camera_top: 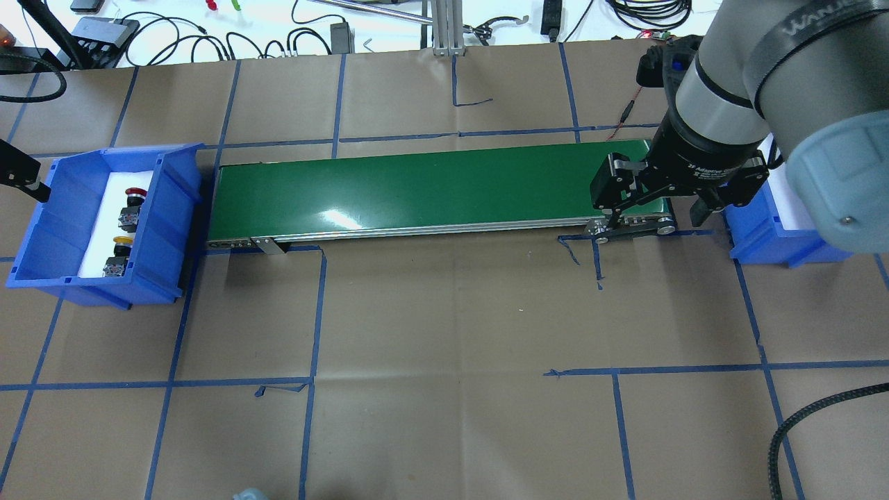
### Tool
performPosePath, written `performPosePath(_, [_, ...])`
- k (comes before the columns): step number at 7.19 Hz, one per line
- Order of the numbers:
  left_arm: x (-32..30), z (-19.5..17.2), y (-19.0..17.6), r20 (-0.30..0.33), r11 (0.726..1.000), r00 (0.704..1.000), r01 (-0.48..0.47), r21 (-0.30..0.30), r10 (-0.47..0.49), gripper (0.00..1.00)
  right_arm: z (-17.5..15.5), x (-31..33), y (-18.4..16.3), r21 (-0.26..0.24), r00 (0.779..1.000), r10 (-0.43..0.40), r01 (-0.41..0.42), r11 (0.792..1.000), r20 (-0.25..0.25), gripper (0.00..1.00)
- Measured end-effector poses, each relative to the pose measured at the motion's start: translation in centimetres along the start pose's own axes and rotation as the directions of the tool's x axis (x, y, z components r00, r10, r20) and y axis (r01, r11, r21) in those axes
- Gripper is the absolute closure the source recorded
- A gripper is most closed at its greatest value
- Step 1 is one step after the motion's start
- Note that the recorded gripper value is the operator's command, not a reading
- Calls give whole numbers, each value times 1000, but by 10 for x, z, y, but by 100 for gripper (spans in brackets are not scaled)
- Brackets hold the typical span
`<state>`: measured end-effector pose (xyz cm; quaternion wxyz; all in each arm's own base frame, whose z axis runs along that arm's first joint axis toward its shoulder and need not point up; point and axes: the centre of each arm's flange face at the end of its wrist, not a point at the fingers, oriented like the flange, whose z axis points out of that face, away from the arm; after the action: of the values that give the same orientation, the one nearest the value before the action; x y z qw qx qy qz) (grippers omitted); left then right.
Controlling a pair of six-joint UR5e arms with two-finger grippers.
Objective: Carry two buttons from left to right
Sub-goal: 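Lower the left gripper into the blue bin over the yellow button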
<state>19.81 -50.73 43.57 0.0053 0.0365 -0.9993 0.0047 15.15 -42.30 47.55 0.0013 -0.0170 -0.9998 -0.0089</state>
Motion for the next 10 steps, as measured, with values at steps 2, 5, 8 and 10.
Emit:
performPosePath(2, [-15, 31, -19, -1, 1000, 1000, 1, 1, -1, 0, 0, 0, 0, 0, 1000, 0, 0, 1000, 0, 0])
performPosePath(5, [-15, 69, -27, -8, 1000, 1000, -4, 1, 4, 1, 0, 0, 0, -1, 1000, 0, 0, 1000, 1, 0])
performPosePath(8, [-12, 117, -24, 2, 1000, 1000, -9, 21, 9, 1, 2, 0, -1, -4, 1000, 0, 0, 1000, 1, 0])
performPosePath(10, [-11, 150, -20, 4, 1000, 1000, -14, 20, 13, 1, 3, 0, -1, -7, 1000, -1, 1, 1000, 1, 0])
